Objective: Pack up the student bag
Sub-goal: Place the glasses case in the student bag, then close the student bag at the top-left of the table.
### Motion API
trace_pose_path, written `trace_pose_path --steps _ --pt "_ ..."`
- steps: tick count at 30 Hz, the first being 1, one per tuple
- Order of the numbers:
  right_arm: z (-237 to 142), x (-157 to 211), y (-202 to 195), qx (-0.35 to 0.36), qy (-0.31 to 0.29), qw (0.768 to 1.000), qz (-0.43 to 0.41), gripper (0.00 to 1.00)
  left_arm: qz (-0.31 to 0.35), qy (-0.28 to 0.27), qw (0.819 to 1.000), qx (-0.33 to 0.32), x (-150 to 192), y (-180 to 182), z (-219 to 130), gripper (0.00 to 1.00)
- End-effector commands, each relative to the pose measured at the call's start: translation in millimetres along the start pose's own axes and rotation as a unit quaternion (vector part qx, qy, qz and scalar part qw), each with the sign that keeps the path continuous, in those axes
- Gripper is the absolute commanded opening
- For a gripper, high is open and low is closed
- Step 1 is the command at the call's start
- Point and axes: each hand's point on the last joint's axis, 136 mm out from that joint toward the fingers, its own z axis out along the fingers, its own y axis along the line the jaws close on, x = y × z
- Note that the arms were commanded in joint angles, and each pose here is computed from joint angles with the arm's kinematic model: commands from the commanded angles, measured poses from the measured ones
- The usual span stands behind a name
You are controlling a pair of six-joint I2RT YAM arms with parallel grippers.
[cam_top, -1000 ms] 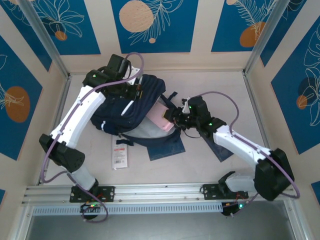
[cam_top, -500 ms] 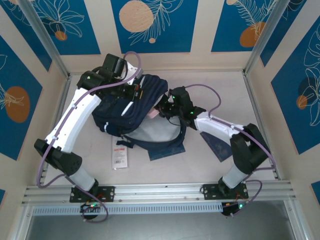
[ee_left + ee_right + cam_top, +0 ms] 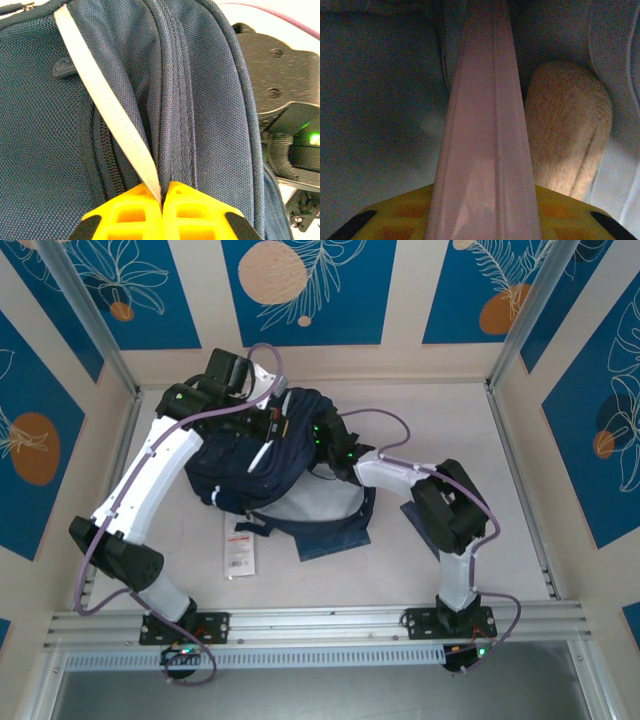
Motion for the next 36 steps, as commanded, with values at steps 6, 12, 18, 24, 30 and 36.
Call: trace_pose_path --steps 6,12,18,24,30,36 --pt "41 -1 38 -0.017 0.045 0.998 -0.043 0.61 0.025 -0.082 0.995 0.041 -42 -17 -20 0.0" --pt "-2 8 50 0.013 0.034 0.988 -0.153 0.81 -0.013 -0.092 0.996 -0.019 -46 21 -20 0.0" --pt "-54 10 45 0.02 0.02 0.98 -0.199 0.85 -0.079 -0.122 0.986 -0.078 -59 74 -17 0.0" --pt "-107 8 39 0.035 -0.009 0.97 -0.24 0.83 -0.129 -0.152 0.972 -0.126 -79 128 -21 0.0" --pt "-152 0 28 0.087 -0.045 0.953 -0.287 0.8 -0.157 -0.156 0.965 -0.139 -94 164 -8 0.06" --pt "-185 6 10 0.084 -0.052 0.953 -0.286 0.78 -0.168 -0.122 0.968 -0.142 -92 189 26 0.17"
